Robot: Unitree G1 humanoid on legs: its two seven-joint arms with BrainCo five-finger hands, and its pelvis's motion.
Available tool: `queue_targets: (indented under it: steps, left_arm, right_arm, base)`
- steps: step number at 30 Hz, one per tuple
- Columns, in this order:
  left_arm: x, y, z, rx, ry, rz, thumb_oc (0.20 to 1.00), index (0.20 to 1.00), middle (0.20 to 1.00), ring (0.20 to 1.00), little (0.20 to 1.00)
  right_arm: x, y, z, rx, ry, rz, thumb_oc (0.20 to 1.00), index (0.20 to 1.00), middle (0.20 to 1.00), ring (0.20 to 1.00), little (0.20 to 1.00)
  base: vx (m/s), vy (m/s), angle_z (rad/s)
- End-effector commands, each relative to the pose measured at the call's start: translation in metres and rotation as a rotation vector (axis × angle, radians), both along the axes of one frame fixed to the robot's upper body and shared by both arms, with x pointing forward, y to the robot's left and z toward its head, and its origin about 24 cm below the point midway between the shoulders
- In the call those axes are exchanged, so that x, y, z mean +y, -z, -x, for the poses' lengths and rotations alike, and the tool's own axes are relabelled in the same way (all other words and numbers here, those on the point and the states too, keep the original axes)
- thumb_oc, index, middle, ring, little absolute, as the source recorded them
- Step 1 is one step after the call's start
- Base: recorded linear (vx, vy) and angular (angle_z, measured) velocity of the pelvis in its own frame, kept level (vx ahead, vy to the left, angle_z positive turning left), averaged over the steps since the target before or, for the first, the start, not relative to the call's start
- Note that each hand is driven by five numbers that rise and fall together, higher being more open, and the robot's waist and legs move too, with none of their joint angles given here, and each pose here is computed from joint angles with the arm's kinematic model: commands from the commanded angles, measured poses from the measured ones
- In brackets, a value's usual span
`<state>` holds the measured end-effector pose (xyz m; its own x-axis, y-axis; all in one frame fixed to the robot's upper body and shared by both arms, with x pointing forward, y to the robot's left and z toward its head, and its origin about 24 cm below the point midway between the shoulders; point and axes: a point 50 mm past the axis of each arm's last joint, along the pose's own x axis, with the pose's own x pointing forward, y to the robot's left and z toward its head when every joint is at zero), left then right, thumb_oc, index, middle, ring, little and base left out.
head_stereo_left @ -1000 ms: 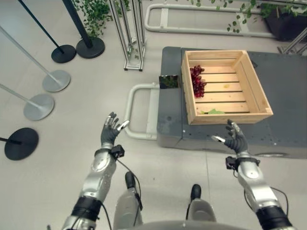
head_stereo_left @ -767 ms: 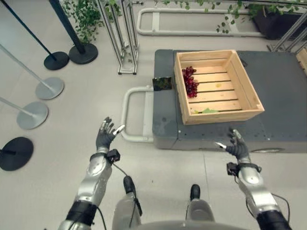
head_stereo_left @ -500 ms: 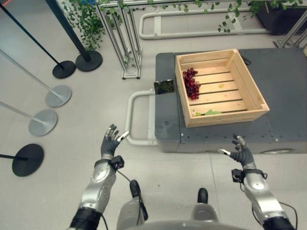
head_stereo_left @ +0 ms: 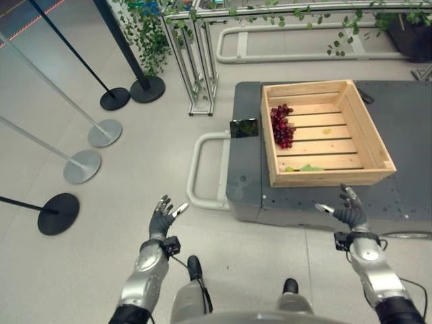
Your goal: Pick up the fruits from the basket on one side to the basket on the other side
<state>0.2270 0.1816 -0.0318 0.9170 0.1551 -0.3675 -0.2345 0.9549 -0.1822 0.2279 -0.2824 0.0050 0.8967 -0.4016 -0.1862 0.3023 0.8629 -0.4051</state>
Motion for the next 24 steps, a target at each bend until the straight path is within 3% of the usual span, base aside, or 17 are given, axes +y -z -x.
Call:
queue_targets:
  steps: [1,18,24]
  left_arm:
    - [0.008,-0.025,-0.018,-0.118,0.01,-0.063,1.0,1.0,1.0,1.0,1.0]
    - [0.01,-0.036,-0.026,-0.153,0.055,-0.106,1.0,1.0,1.0,1.0,1.0]
    - [0.011,-0.041,-0.03,-0.17,0.068,-0.127,1.0,1.0,1.0,1.0,1.0]
  right_arm:
    - [-0.008,-0.032,-0.021,-0.135,0.029,0.055,1.0,1.0,1.0,1.0,1.0]
    - [-0.048,-0.084,-0.069,-0.138,0.072,0.18,1.0,1.0,1.0,1.0,1.0]
    - [-0.047,-0.084,-0.067,-0.148,0.065,0.165,1.0,1.0,1.0,1.0,1.0]
  base:
    - [0.04,0.106,0.0]
    - [0.0,0.076,0.02]
    - [0.01,0.077,0.03]
